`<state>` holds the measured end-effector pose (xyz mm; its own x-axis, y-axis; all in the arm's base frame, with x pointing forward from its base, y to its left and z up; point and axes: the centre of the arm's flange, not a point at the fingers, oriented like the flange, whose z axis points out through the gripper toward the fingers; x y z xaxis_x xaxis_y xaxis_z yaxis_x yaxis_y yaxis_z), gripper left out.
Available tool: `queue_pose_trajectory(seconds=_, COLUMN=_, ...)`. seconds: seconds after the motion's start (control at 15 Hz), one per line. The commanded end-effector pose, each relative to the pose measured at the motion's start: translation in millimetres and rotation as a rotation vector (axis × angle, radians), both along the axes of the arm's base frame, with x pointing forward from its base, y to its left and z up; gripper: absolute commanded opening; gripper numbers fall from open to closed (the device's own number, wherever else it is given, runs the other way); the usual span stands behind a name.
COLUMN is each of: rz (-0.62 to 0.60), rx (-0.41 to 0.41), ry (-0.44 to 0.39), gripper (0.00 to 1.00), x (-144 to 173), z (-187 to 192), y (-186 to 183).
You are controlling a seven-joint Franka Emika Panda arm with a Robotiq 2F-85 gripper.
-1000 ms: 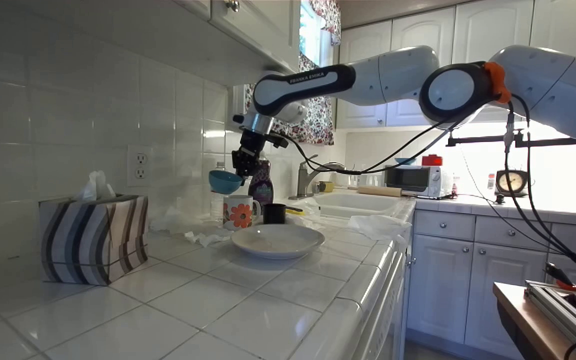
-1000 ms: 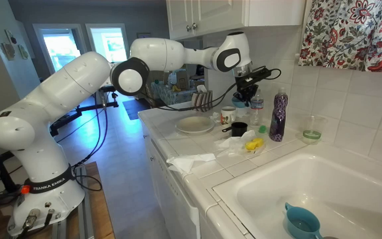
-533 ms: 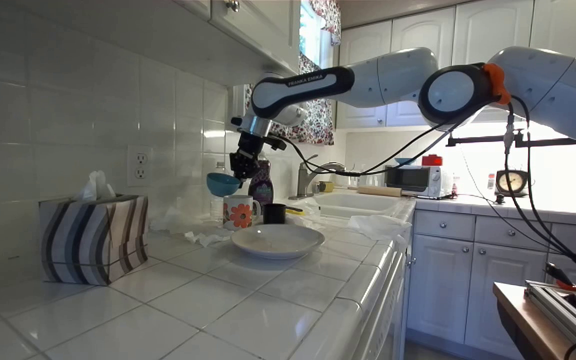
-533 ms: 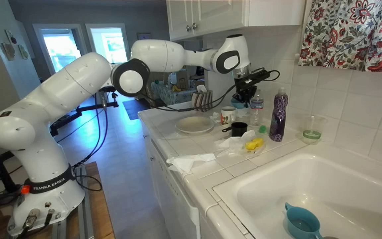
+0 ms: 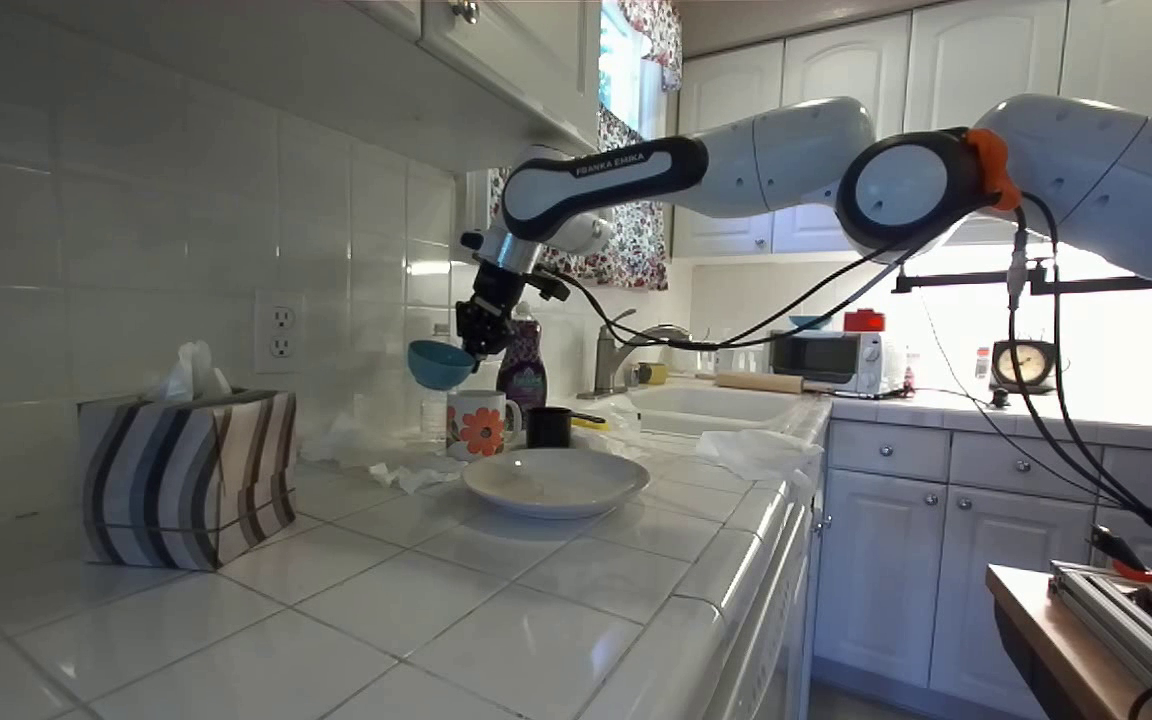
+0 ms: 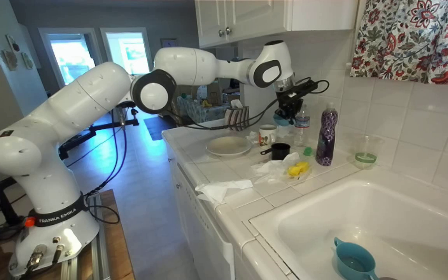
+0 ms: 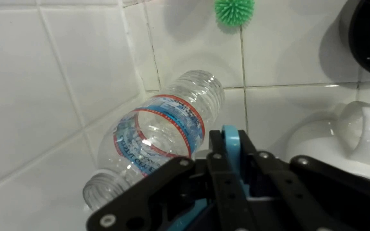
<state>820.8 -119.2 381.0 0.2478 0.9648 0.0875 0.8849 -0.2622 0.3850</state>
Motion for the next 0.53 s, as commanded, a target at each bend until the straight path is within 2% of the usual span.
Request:
queue_pose_trajectory(seconds=0.0, rz=0.012, rx=-0.031, ry=-0.031, gripper=0.03, x=-10.7, z=-2.1, y=0.3)
queue_pose_trajectory(seconds=0.47, rz=0.022, rx=-0.043, ry=-0.040, gripper=0.03, x=-13.0, z=-5.3, y=0.3)
